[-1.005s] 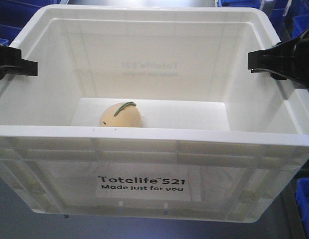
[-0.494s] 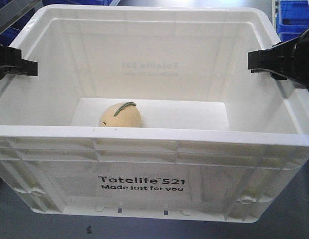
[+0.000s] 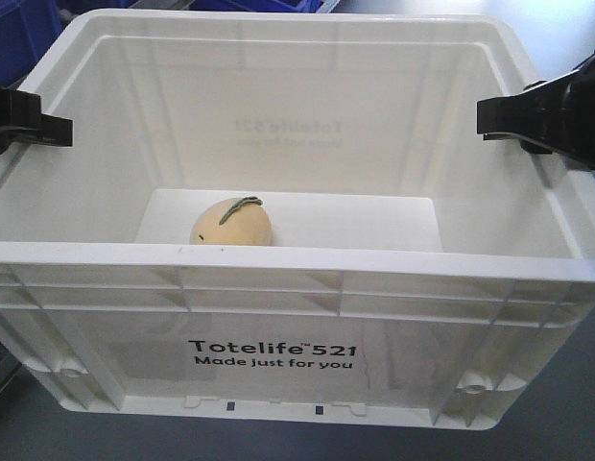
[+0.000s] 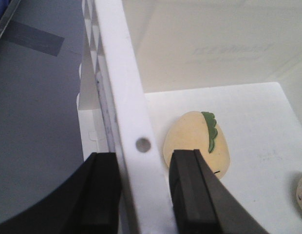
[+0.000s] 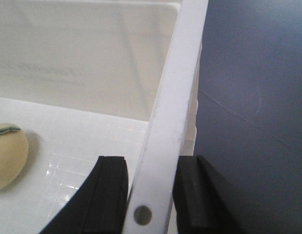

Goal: Place moving items into box and shelve
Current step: 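Hold the crate steady beside the shelving with both grippers, then keep clamping the crate rims while the base aligns with the roller shelf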

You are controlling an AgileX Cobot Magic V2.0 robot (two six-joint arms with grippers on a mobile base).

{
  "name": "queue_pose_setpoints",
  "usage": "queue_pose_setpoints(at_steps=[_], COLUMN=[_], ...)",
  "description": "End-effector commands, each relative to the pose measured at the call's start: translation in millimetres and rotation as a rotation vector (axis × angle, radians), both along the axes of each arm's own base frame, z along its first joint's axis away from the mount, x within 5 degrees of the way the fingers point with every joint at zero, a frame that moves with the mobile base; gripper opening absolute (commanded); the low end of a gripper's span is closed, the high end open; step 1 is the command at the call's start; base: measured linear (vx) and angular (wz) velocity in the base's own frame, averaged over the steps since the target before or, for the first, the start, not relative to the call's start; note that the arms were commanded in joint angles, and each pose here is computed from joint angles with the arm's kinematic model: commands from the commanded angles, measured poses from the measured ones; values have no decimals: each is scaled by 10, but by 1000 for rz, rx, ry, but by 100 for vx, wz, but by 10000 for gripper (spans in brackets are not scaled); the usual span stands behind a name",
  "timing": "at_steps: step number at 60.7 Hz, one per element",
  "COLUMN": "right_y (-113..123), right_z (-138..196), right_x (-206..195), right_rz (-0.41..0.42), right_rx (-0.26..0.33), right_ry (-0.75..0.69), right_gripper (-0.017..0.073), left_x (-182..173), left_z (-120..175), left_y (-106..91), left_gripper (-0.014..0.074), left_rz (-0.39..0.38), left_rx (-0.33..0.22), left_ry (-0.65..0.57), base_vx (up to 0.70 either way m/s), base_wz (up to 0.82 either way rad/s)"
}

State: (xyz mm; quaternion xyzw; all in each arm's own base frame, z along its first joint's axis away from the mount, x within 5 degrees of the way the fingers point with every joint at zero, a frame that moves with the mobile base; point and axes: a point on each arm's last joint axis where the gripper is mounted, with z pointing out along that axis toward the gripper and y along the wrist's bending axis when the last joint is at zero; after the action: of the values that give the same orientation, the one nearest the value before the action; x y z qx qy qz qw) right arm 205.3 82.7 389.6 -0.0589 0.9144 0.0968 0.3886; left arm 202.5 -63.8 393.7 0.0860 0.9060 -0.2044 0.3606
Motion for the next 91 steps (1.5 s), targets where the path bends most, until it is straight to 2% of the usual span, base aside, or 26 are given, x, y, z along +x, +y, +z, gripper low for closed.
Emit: queue_pose_setpoints(at_steps=[1,91], right_y=[5,5], right_z=[276,276], right_x=[19,19], right_rz=[4,4], right_rx=[70,70], right_ry=[-189,-189], right_gripper=[-6,-6], left_x=[-109,-109], left_z=[358,358], left_y=[-89,-89], left_gripper=[-6,-6], left_rz=[-18,-18], left_rx=[-169,-169], left_ry=[-158,-158], base_vx=[23,16], base_wz=[42,46])
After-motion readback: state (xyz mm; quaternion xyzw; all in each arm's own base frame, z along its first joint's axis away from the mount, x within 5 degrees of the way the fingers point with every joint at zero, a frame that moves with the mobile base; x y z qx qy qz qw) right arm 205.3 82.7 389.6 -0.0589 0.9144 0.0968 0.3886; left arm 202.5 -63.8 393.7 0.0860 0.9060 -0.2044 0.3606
